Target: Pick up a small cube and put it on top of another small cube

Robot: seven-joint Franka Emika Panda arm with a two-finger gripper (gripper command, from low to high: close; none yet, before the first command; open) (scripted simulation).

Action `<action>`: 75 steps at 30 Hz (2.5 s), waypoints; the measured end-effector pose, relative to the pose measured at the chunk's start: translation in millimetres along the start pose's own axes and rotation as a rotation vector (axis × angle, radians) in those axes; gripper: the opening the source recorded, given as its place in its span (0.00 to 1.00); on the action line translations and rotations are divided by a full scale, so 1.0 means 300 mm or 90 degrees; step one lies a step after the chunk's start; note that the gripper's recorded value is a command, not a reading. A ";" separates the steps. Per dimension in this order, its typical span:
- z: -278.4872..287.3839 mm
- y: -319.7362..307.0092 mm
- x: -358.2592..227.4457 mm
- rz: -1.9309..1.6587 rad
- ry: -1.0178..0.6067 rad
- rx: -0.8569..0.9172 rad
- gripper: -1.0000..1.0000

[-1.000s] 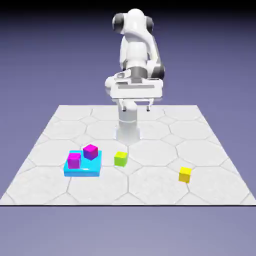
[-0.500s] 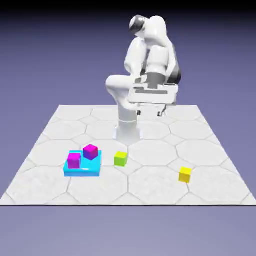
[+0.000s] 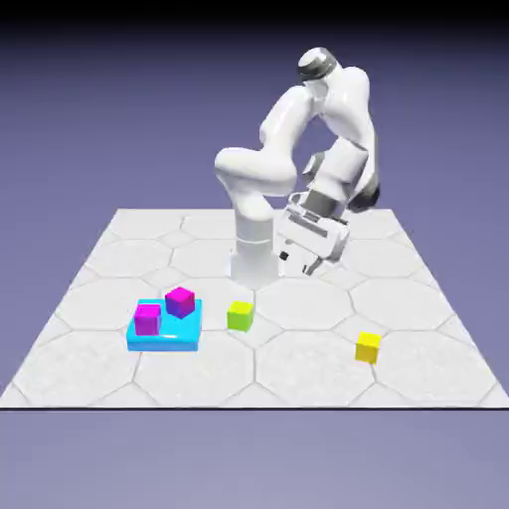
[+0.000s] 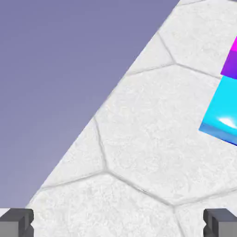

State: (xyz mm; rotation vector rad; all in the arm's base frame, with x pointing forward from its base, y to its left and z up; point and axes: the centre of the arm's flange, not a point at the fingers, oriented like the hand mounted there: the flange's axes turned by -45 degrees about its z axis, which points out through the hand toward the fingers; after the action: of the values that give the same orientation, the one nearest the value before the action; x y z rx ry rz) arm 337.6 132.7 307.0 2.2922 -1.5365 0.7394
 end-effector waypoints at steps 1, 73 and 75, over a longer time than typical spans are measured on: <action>0.028 0.009 -0.016 0.020 0.005 -0.019 0.50; 0.708 0.334 0.607 0.755 0.138 -0.684 0.00; 0.752 0.381 0.581 0.757 0.141 -0.683 0.00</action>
State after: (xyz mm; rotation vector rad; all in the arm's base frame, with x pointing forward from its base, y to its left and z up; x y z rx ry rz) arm 342.9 -159.4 212.1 0.4363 -2.2787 0.1909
